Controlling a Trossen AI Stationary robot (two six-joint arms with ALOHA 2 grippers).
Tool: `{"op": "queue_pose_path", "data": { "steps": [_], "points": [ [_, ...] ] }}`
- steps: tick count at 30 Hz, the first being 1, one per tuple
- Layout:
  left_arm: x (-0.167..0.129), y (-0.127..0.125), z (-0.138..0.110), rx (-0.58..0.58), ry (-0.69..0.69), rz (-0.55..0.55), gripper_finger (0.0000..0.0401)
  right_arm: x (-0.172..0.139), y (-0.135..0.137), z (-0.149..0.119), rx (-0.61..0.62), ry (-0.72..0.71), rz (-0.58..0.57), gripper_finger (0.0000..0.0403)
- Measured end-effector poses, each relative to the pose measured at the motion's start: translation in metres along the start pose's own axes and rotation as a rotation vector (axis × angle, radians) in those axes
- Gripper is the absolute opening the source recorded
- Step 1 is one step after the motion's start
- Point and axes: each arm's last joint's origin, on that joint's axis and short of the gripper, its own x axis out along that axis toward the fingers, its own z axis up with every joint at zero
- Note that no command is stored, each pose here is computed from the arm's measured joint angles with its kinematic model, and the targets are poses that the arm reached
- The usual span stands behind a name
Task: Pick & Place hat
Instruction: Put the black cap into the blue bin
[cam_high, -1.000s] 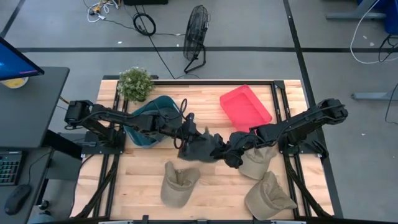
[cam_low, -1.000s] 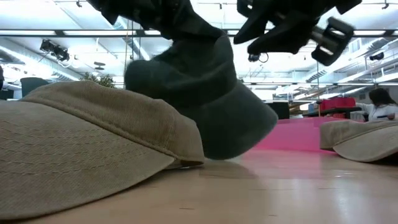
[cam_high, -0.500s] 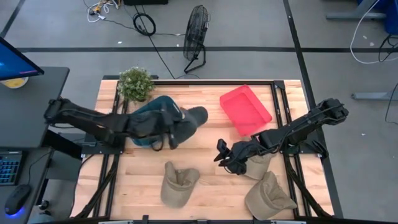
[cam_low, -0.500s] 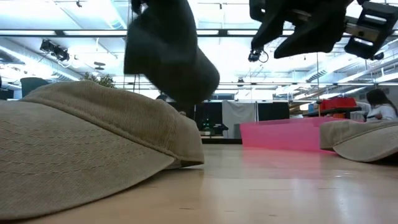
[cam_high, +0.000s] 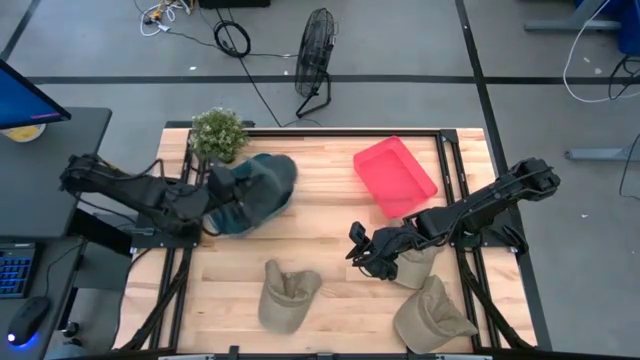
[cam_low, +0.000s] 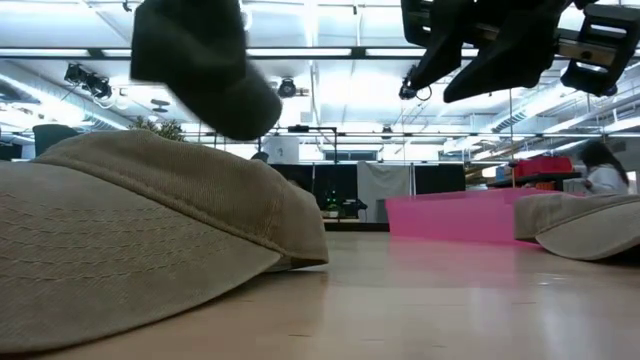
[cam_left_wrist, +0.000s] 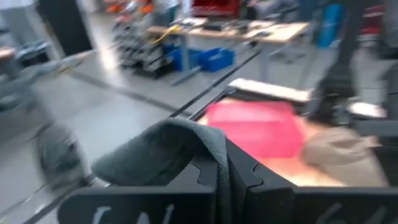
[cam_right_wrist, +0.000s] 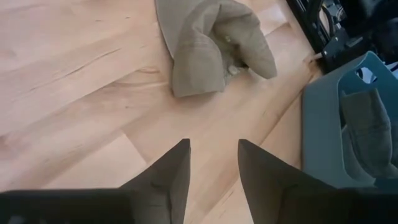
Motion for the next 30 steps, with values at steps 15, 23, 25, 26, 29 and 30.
{"op": "queue_pose_path", "data": {
  "steps": [15,23,25,26,29,30],
  "points": [
    [0.008,0.001,-0.032,-0.198,0.11,0.14,0.0006,0.0,-0.002,-0.001,-0.03,0.003,-0.005,0.0136],
    [0.01,-0.001,-0.01,-0.194,-0.024,0.133,0.0009,0.0,-0.006,-0.006,-0.045,0.016,-0.016,0.0136],
    [0.011,0.0,-0.01,-0.207,-0.025,0.139,0.0006,0.001,-0.007,-0.007,-0.047,0.018,-0.018,0.0136],
    [0.011,0.0,-0.011,-0.215,-0.018,0.142,0.0006,0.001,-0.008,-0.007,-0.045,0.02,-0.019,0.0136],
    [0.013,-0.001,-0.018,-0.223,0.015,0.155,0.0008,0.001,-0.009,-0.008,-0.041,0.023,-0.022,0.0136],
    [0.013,-0.002,-0.021,-0.212,0.03,0.161,0.001,0.001,-0.009,-0.009,-0.04,0.024,-0.023,0.0136]
  ]
}}
